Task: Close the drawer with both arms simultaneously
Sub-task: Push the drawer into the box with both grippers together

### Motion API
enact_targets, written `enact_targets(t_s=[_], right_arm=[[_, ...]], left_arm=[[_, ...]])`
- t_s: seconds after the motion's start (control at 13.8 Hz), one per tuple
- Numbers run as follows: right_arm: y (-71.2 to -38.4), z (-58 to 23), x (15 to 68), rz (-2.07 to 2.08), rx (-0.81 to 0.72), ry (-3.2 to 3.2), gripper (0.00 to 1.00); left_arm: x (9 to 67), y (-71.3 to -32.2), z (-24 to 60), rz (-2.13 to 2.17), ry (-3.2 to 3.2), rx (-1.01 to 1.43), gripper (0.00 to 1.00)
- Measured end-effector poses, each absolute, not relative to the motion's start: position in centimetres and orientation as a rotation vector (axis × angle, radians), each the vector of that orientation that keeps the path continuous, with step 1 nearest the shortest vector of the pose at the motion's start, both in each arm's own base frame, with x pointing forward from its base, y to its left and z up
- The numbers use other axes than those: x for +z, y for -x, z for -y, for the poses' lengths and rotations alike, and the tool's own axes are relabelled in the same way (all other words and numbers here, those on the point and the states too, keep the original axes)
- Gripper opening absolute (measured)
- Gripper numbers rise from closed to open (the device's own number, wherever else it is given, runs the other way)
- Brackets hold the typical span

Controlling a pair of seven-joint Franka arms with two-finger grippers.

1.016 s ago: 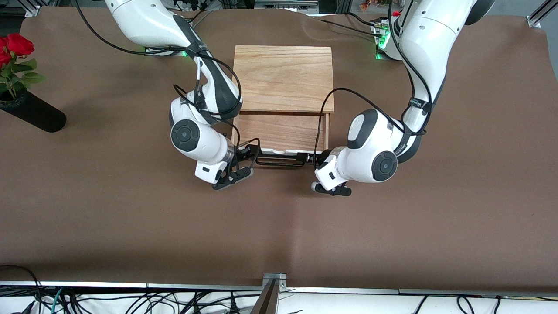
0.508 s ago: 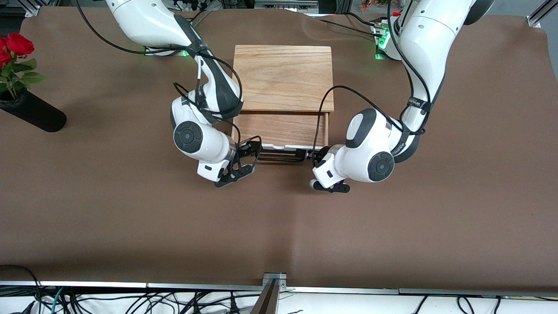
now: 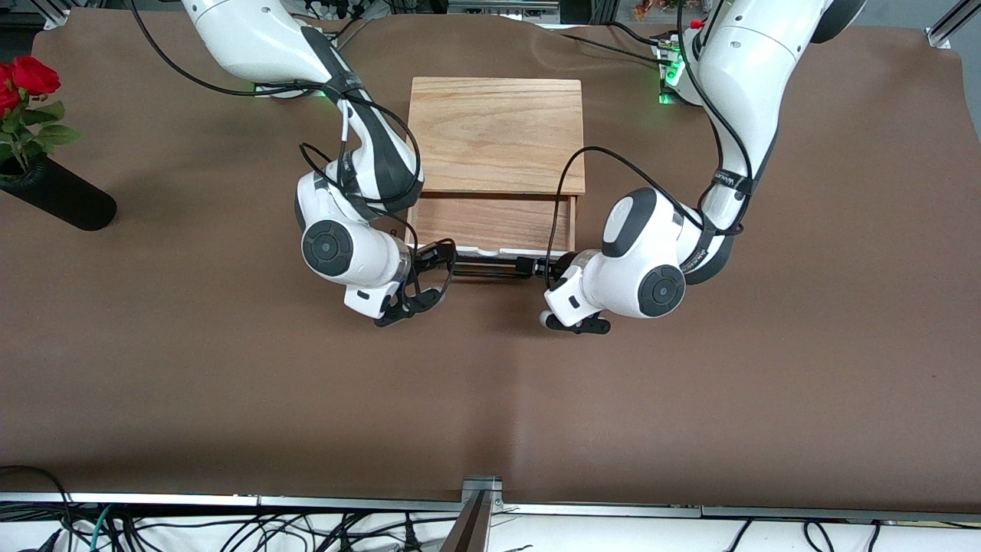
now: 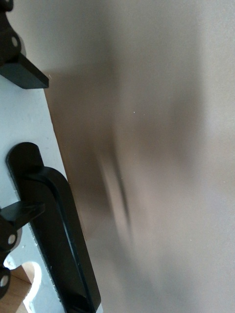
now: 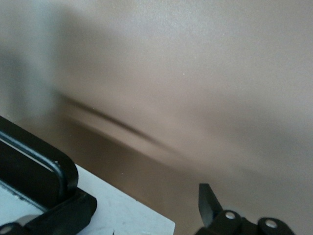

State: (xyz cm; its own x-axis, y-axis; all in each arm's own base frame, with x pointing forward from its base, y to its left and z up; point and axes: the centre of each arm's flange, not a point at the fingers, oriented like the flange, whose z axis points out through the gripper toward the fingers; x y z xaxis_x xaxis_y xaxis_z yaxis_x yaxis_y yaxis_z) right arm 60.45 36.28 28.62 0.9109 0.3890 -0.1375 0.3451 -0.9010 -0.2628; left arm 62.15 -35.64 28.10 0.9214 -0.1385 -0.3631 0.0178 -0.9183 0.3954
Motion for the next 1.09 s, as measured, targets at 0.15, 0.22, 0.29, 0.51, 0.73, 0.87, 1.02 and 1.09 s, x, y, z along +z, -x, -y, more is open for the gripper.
enact_targets(t_s=[0.15,0.22,0.29,0.51,0.73,0.87,1.02,1.09], right_arm=[[-60.4,-35.6,28.4,0.546,0.326,2.843,1.0],[-60.4,-35.4,28.4,0.542,0.335,2.844,1.0],[-60.4,-35.2,28.4,0.54,0.341,2.844,1.0],[-60.4,-34.8,28.3,0.535,0.366,2.843,1.0],[-60.2,-34.7,28.2,0.526,0.403,2.832,1.0],[-59.8,-34.9,28.2,0.526,0.439,2.819,1.0],[-59.5,-34.9,28.3,0.531,0.462,2.816,1.0],[-59.5,-35.0,28.2,0.534,0.467,2.814,1.0]], left_arm=[[28.1,-62.0,35.8,0.094,-2.687,-0.559,1.0],[28.1,-61.9,35.8,0.095,-2.688,-0.558,1.0],[28.1,-61.9,35.8,0.096,-2.688,-0.558,1.0],[28.0,-61.7,36.1,0.105,-2.694,-0.562,1.0],[27.9,-61.4,36.2,0.111,-2.695,-0.594,1.0],[27.6,-60.5,36.4,0.117,-2.697,-0.674,1.0],[27.4,-60.0,36.6,0.123,-2.698,-0.713,1.0],[27.3,-59.8,36.6,0.123,-2.698,-0.727,1.0]])
